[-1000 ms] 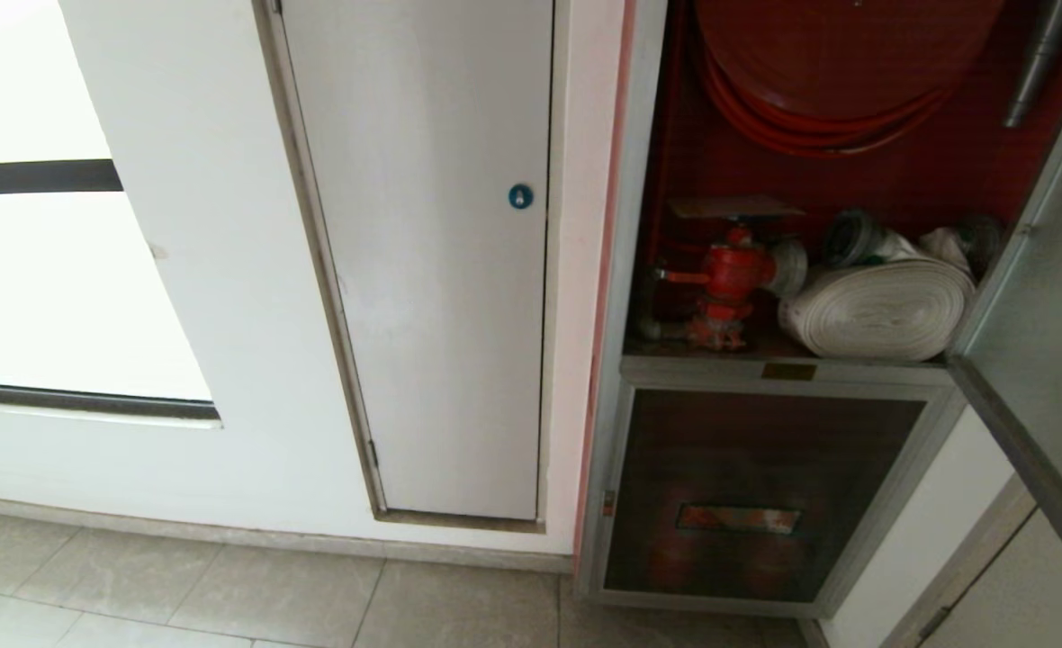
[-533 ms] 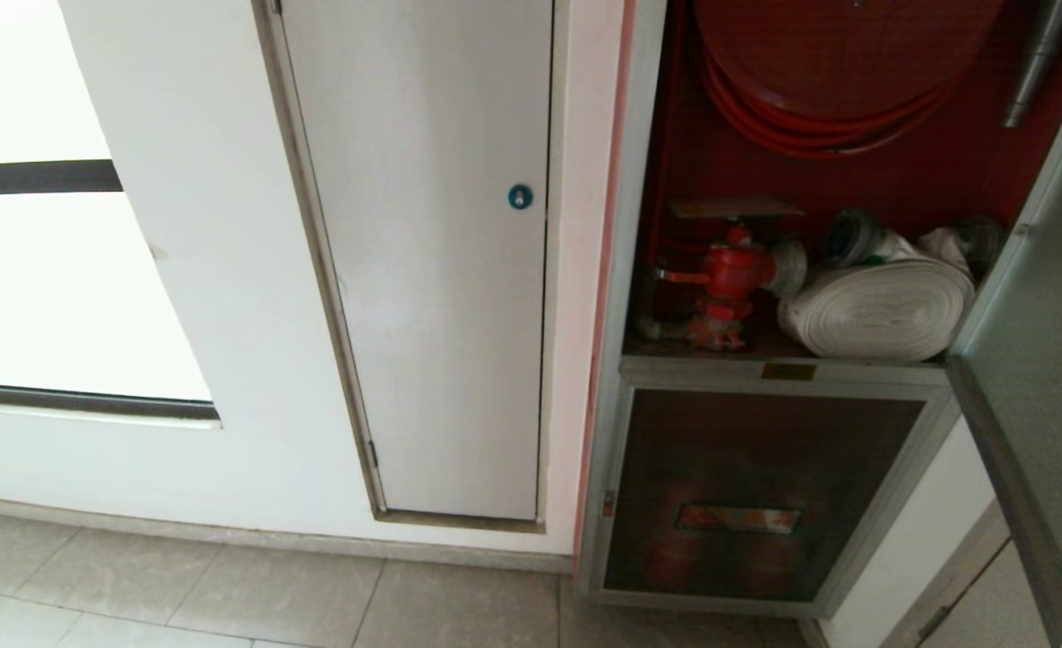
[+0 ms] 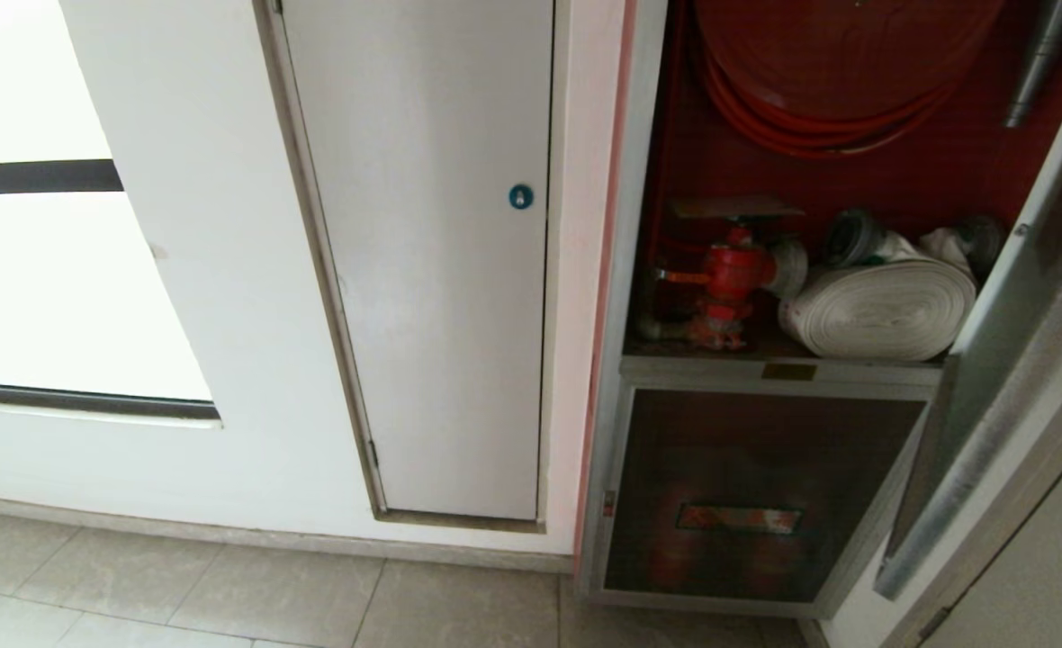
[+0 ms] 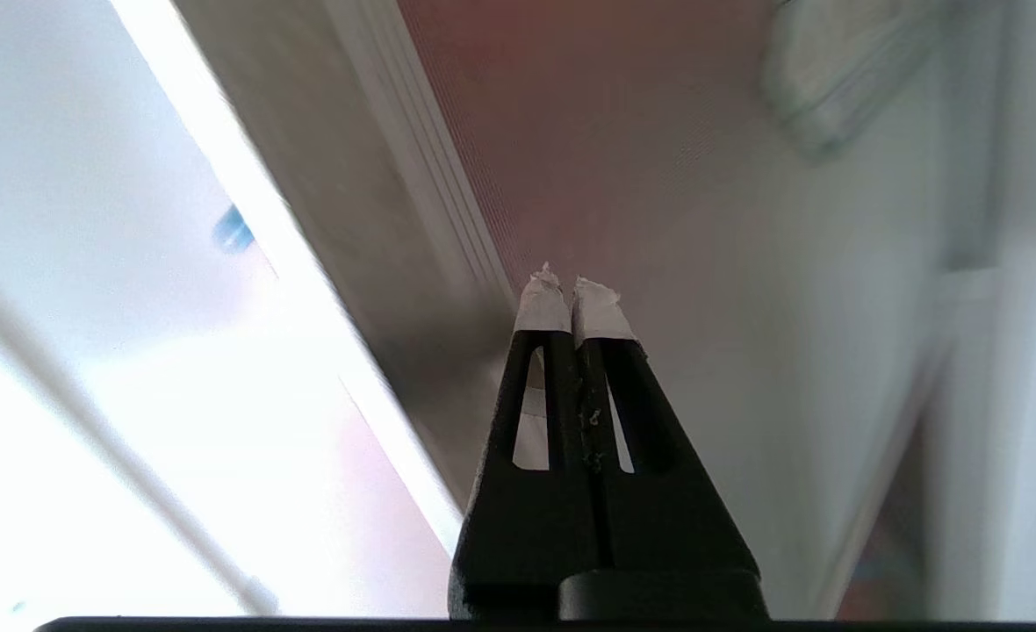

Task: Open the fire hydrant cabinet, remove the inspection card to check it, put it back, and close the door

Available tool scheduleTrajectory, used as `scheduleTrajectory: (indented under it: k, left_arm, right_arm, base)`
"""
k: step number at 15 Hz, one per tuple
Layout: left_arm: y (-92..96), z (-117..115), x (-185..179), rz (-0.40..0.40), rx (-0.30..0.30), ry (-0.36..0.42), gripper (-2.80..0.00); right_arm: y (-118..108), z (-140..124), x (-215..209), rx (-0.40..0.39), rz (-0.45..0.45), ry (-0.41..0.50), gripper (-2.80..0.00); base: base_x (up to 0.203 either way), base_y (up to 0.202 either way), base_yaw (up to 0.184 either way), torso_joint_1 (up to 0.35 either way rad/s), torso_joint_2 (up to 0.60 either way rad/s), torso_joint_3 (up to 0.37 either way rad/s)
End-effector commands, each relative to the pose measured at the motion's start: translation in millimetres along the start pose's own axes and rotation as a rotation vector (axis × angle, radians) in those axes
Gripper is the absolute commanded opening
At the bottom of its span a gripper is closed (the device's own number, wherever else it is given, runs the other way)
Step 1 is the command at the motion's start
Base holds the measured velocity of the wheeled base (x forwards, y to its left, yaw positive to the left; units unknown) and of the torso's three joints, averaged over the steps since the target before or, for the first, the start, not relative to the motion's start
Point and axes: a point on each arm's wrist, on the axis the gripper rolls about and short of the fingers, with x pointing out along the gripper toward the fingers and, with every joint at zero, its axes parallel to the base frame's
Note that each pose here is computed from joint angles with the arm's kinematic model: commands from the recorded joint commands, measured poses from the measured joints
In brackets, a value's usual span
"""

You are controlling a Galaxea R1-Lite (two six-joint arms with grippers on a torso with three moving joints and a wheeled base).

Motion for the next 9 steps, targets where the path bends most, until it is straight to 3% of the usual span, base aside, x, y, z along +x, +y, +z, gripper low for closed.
scheduleTrajectory:
  k: [1, 5, 9]
  left_arm:
    - [0.0, 0, 0, 0.001, 0.000, 0.000, -2.80]
    - [0.0, 0, 0, 0.001, 0.000, 0.000, -2.80]
    - [0.0, 0, 0, 0.001, 0.000, 0.001, -2.80]
  right_arm:
    - [4, -18, 35, 0.005, 0.034, 0.102, -2.80]
    - [22, -46, 109, -0.076, 0.114, 0.197, -2.80]
    - [21, -83, 176, -0.221, 0.090, 0.239, -2.80]
  base:
    - [0.000, 0.000, 0.000, 0.000, 0.00, 0.000]
    - [0.000, 0.000, 0.000, 0.000, 0.00, 0.000]
    - [0.000, 0.000, 0.000, 0.000, 0.00, 0.000]
